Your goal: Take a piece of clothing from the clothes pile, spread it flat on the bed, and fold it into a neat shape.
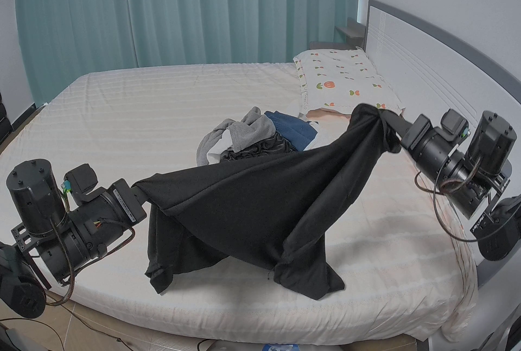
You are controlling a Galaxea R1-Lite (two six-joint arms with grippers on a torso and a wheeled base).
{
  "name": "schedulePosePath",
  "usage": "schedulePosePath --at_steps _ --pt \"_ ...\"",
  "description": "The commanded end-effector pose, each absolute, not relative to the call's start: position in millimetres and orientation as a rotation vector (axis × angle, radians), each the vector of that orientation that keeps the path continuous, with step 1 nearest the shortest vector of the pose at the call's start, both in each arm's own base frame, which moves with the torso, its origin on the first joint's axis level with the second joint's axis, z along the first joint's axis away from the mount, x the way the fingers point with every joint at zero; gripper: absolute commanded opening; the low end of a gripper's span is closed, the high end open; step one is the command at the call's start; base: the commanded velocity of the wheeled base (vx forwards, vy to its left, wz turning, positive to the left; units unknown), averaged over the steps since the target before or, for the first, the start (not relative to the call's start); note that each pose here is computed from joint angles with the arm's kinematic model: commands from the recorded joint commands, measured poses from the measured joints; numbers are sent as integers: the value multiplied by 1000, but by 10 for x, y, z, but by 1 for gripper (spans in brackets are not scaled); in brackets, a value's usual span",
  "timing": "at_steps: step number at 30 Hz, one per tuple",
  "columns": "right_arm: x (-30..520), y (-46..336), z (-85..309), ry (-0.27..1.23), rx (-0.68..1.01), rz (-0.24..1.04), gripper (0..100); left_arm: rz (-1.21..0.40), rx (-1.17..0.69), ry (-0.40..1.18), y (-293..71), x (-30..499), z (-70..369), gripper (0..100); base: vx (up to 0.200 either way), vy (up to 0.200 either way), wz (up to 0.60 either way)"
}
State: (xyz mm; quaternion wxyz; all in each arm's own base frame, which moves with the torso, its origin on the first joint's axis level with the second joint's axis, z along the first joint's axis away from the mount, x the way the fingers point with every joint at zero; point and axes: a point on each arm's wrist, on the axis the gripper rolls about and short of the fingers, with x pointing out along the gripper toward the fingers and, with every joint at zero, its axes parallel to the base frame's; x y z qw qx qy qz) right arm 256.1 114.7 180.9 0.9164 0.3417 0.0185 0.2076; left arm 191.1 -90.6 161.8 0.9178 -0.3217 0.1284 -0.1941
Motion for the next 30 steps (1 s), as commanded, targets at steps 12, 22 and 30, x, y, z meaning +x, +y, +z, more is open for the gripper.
schedulePosePath --at_steps 12,22,30 --pt "2438 1029 1470 185 741 355 0 -374 -749 343 -923 1931 1488 0 0 0 0" --pt "2330 972 1482 186 744 355 0 -434 -800 406 -998 1895 1455 0 -60 0 0" --pt "2259 927 1563 158 751 365 0 -450 -794 425 -1029 1856 1428 0 -200 0 0"
